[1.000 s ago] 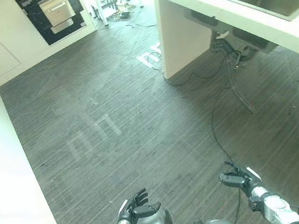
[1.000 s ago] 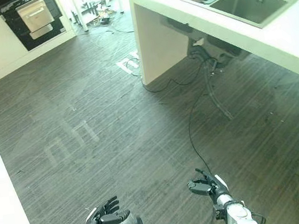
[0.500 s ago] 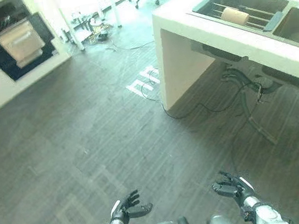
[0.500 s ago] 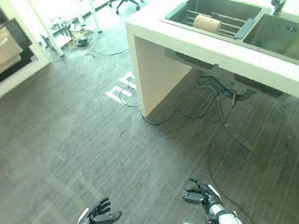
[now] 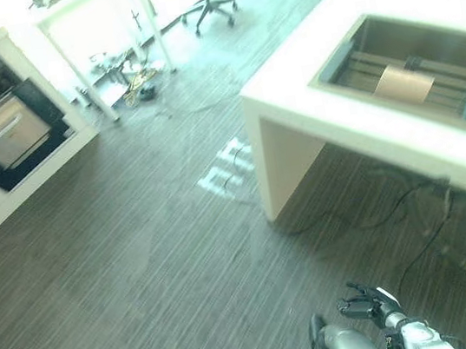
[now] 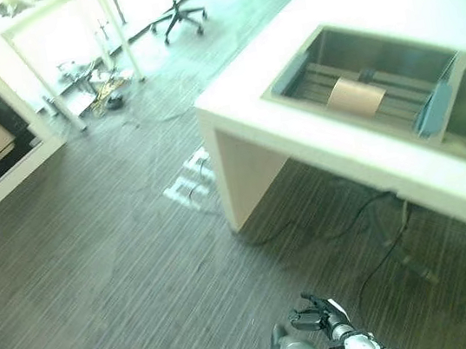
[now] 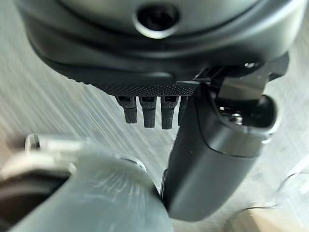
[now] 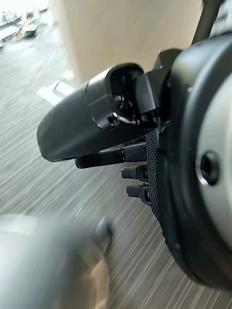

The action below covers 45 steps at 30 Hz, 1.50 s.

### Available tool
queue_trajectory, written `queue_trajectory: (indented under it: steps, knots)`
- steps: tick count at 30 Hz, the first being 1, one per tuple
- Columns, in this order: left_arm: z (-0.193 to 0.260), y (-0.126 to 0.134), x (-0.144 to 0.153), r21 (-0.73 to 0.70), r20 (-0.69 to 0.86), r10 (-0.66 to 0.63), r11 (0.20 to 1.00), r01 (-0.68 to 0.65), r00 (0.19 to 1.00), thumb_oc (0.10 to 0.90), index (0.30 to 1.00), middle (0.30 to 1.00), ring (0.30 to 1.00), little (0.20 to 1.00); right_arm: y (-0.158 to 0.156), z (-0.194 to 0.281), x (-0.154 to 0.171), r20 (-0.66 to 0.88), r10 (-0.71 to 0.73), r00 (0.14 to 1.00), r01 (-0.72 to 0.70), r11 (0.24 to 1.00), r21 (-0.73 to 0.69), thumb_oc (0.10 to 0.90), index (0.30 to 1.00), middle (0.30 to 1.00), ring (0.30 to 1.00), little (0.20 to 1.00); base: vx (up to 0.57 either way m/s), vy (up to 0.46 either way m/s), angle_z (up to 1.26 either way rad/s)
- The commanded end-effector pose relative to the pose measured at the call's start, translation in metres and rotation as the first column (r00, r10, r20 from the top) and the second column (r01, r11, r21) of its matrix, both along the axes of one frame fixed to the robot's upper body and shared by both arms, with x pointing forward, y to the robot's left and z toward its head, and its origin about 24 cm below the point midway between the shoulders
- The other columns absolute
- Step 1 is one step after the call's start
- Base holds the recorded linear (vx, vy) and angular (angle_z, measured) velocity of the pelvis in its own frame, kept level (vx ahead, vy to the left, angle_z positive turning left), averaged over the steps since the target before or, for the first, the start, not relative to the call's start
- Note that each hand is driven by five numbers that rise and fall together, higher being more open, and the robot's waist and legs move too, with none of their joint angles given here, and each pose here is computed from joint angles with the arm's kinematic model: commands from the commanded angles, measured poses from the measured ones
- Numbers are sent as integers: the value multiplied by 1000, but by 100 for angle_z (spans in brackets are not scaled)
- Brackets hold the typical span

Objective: Place the dishes in the dishwasher.

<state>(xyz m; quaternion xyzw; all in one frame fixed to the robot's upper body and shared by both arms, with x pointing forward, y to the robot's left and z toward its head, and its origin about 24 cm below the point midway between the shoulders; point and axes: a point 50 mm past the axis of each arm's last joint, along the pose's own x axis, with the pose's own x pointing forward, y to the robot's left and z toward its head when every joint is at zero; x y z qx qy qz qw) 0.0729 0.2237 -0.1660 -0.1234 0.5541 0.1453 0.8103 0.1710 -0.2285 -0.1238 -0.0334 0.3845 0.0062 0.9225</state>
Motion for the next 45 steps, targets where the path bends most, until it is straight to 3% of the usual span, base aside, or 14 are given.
queue_trajectory:
  steps: [1, 11, 22, 29, 35, 38, 41, 45]
  knots:
    - [-2, -7, 0, -33, -29, -60, 998, 59, 998, 800, 900, 900, 900, 900, -18, 28, 31, 182, 37, 983, -25, 998, -64, 800, 900, 900, 900, 900, 226, -410, -25]
    - [-4, -13, -10, -59, -28, -60, 997, 58, 998, 800, 900, 900, 900, 900, -16, 24, 30, 147, 87, 985, -71, 991, -113, 800, 900, 900, 900, 900, 223, 7, -136]
    - [-3, -8, 0, -41, -44, 10, 999, -12, 999, 800, 900, 900, 900, 900, -24, -2, -7, -43, -27, 999, 20, 990, -139, 800, 900, 900, 900, 900, 72, 59, 1]
    - [-2, 0, -7, -11, -63, 27, 1000, -28, 998, 800, 900, 900, 900, 900, -25, -1, -4, -25, -90, 996, 86, 988, -128, 800, 900, 900, 900, 900, 21, 4, -10]
    - [2, 13, 3, -8, -15, 48, 999, -48, 999, 800, 900, 900, 900, 900, -26, 1, -1, -23, -109, 994, 106, 989, -102, 800, 900, 900, 900, 900, -38, -217, -51]
    - [6, 17, 13, -19, 52, 112, 994, -111, 992, 800, 900, 900, 900, 900, -23, -10, -18, -110, -136, 985, 131, 990, -53, 800, 900, 900, 900, 900, 77, -684, 26]
    - [6, 7, 21, -74, 110, 214, 976, -207, 971, 800, 900, 900, 900, 900, -19, -16, -29, -171, -145, 975, 141, 989, -31, 800, 900, 900, 900, 900, 22, -827, -23]
    - [11, -7, 45, -110, 194, 172, 982, -153, 966, 800, 900, 900, 900, 900, -32, -14, -34, -168, -211, 963, 205, 977, -52, 800, 900, 900, 900, 900, -80, -303, -15]
